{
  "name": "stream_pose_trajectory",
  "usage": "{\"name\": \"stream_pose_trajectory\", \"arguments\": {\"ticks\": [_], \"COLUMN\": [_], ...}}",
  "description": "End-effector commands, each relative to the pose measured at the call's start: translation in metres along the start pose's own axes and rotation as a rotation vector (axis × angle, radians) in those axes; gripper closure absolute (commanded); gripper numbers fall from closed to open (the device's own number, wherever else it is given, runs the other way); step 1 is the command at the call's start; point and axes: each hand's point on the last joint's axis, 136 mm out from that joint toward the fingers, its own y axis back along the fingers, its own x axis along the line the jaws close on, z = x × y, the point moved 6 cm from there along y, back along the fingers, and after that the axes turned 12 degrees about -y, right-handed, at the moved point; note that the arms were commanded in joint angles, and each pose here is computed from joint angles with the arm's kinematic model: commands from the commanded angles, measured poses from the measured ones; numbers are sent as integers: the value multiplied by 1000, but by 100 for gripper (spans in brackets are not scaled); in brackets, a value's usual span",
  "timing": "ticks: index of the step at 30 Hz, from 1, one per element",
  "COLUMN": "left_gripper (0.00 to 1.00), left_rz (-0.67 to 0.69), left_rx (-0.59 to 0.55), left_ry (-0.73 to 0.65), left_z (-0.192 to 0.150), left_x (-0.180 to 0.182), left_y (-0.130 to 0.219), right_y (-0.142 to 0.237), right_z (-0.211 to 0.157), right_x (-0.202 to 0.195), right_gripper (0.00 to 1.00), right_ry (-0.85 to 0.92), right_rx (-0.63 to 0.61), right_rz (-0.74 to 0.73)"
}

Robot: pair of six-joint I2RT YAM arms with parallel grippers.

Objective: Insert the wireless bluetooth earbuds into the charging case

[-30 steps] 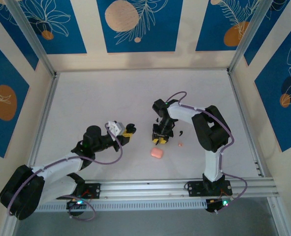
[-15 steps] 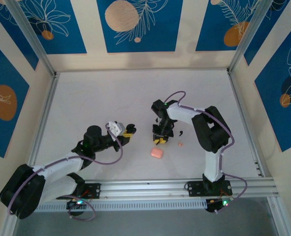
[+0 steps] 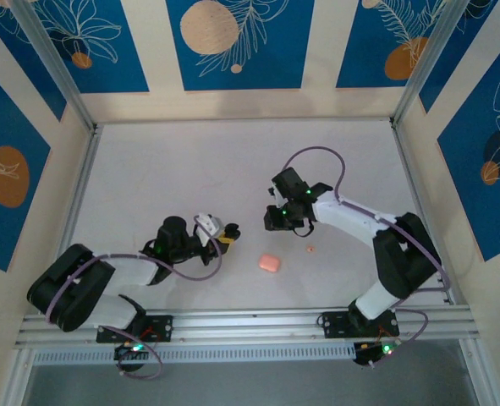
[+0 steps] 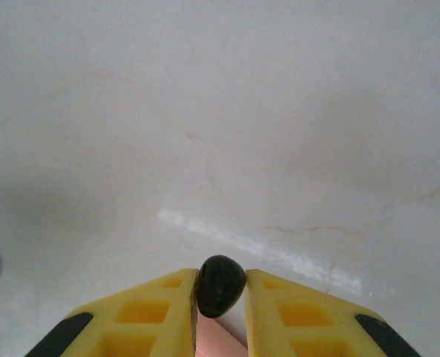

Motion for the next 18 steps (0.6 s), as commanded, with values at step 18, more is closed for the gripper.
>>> {"name": "stream_pose_trajectory", "arguments": {"ticks": [18], "left_gripper": [80], "left_rz": [-49], "left_rx": [-190], "left_ry": [4], "left_z": [26], "left_x": [15], "left_y": [-25], "right_y": [36], "right_z": [-8], "right_x": [52], "right_gripper": [75], "right_ry": [377], "right_rx": [-299], "right_rz": [219]}}
